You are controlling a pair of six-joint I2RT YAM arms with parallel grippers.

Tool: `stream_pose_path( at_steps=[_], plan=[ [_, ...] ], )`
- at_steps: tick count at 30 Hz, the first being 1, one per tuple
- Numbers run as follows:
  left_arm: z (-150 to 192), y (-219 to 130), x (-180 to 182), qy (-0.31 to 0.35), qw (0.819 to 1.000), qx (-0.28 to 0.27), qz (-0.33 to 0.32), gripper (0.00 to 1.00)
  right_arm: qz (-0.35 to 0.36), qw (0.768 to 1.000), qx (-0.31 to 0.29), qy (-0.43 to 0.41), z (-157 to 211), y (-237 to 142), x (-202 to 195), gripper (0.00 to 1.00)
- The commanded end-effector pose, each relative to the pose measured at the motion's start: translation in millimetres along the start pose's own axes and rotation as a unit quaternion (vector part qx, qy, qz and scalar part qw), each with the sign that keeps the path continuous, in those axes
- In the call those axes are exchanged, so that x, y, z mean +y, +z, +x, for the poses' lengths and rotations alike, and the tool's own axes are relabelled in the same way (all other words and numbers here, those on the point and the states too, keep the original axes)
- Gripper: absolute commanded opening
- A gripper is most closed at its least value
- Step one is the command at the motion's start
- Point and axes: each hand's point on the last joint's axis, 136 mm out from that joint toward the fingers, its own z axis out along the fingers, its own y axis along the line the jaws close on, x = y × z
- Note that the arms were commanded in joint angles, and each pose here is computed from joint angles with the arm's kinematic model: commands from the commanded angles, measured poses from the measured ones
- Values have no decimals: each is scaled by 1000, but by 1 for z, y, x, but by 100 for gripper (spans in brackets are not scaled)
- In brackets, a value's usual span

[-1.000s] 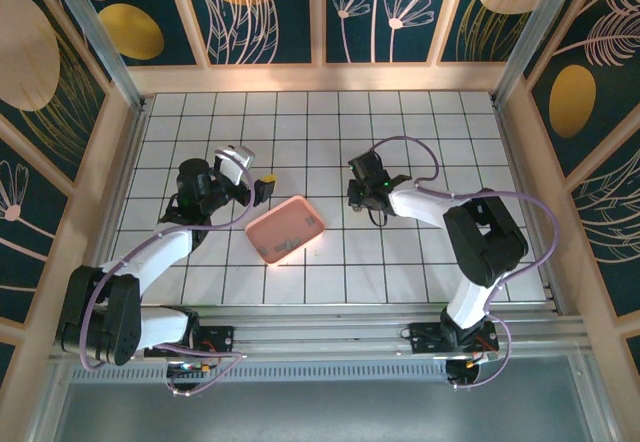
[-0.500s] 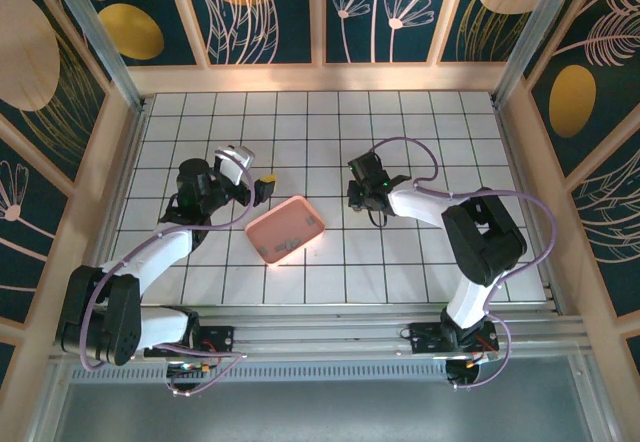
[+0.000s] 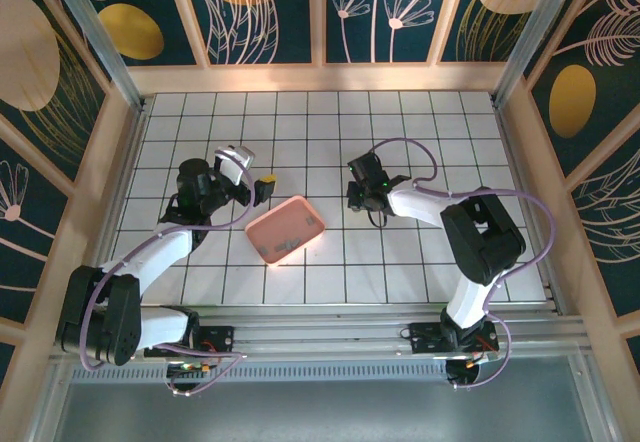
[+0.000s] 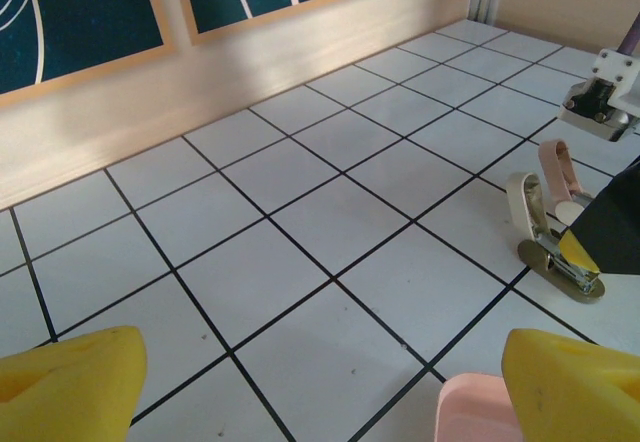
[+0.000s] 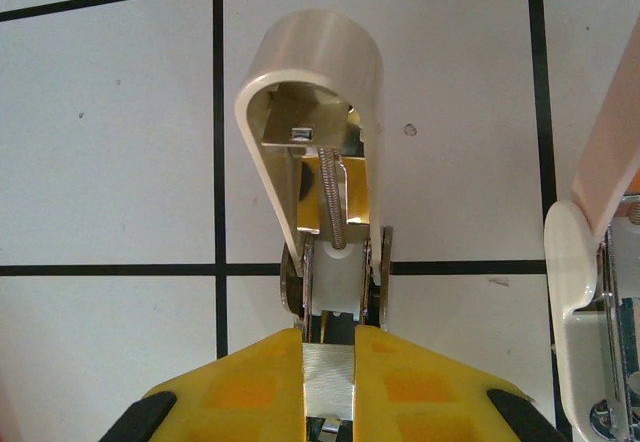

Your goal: Load the staples into the stapler

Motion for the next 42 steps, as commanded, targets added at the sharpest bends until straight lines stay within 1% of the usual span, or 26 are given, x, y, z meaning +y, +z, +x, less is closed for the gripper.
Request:
stream_pose_path(
  at_steps=[1, 12, 18, 20, 24, 32, 38, 42],
  plan=[
    [-5, 1, 3, 12, 1000, -10, -3, 92, 12, 1000, 20, -9, 13, 7, -4, 17],
    [-6, 1, 3, 13, 1000, -11, -3, 92, 27, 999, 29, -6, 15, 8, -8, 18],
    [-6, 0, 3, 13, 1000, -11, -4, 92, 21, 999, 24, -6, 10, 5, -3, 27],
    [-6, 0, 3, 13, 1000, -11, -4, 92, 18, 1000, 18, -7, 5, 3, 0, 28],
    [-6, 0, 3, 14, 1000, -11, -3, 92, 11, 1000, 3, -9, -6, -6, 7, 31],
    [-10, -1, 2, 12, 1000, -16, -3, 92, -4, 999, -31, -4, -31, -35, 16, 32],
    [-16, -4, 3, 11, 1000, -24, -5, 92, -23, 999, -39, -4, -36, -52, 26, 32],
    [-19, -5, 3, 4, 1000, -29, -10, 92, -30, 999, -35, -18, -35, -60, 37, 32]
  ],
)
